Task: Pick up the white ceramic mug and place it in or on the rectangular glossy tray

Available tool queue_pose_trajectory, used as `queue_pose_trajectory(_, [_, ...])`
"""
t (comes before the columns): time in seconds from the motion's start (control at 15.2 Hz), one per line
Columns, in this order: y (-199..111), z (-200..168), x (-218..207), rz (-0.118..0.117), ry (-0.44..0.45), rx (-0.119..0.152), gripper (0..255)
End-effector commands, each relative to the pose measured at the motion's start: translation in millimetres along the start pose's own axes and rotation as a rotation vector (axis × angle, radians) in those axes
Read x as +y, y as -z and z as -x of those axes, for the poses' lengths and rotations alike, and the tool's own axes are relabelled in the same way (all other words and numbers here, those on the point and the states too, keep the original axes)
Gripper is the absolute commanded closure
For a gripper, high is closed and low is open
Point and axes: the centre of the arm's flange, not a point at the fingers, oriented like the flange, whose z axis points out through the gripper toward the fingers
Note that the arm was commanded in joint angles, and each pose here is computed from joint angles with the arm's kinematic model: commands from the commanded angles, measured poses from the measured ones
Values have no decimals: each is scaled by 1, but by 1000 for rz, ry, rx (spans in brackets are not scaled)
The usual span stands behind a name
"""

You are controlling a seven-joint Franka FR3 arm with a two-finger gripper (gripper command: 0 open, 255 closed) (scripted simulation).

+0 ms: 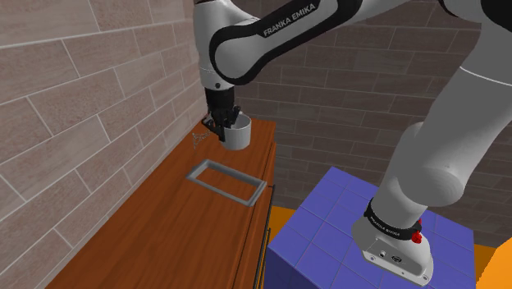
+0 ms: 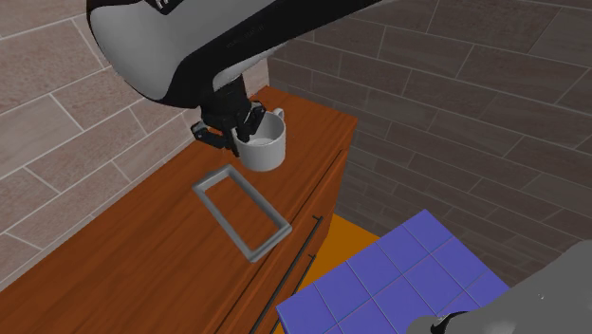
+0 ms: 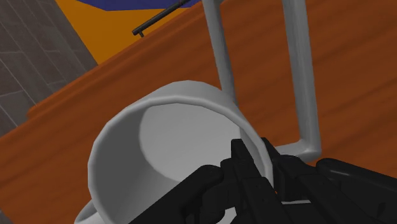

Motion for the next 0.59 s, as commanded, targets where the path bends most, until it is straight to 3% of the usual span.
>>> queue_pose_trajectory(0.0, [5, 6, -27, 0, -2, 0, 255])
queue_pose_trajectory(0.2, [10, 20, -73, 0, -2, 0, 255])
queue_pose_trajectory(0.53, [-16, 21, -74, 0, -2, 0, 255])
